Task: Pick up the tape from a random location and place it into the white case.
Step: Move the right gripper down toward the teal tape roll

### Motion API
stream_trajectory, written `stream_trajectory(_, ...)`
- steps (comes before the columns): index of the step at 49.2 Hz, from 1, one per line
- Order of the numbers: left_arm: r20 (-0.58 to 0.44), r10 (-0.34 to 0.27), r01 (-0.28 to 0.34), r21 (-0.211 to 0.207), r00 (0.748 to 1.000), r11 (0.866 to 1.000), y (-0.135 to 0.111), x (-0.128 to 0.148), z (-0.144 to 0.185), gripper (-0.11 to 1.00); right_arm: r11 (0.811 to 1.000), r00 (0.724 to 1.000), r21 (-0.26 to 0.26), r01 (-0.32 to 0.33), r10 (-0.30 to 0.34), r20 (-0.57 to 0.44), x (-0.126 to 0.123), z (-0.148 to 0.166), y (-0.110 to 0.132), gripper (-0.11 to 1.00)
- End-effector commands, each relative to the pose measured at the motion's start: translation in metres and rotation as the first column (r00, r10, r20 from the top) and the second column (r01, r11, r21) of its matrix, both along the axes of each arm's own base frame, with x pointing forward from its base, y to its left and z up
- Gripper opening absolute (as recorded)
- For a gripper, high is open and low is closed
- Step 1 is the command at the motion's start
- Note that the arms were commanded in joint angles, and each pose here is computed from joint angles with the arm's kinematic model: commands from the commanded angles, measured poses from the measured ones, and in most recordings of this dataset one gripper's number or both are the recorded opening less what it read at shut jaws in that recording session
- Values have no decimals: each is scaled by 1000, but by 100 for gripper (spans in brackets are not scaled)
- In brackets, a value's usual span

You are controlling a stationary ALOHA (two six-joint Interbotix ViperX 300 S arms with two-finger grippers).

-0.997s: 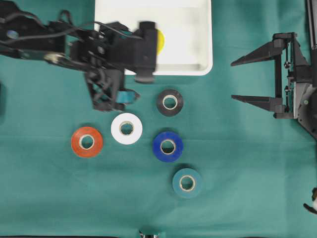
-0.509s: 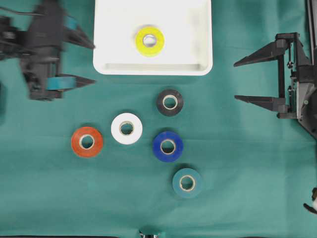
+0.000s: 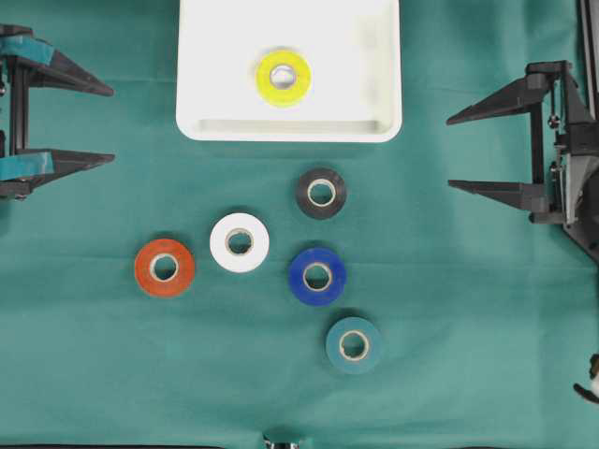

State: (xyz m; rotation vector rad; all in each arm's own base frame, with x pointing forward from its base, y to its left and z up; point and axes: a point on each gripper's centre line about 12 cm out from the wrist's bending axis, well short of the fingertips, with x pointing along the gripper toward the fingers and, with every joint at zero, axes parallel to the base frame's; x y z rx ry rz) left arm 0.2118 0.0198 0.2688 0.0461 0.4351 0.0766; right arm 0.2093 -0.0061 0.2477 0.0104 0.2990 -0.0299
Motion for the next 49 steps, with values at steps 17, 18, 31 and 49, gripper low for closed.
stream_trajectory(17, 74, 3, -3, 4, 997, 1000, 0, -7, -15, 99, 1000, 999, 8, 2, -3, 34, -6, -7, 0, 92)
stream_trajectory(18, 74, 3, -3, 4, 997, 1000, 0, -7, -15, 99, 1000, 999, 8, 2, -3, 34, -6, -7, 0, 92)
stream_trajectory(31, 72, 3, -3, 4, 997, 1000, 0, -7, -16, 99, 1000, 999, 30, 3, -4, 33, -6, -7, 1, 92)
stream_trajectory(49, 72, 3, -3, 4, 997, 1000, 0, -6, -16, 99, 976, 981, 94, -196, 195, 20, -6, -8, 47, 92)
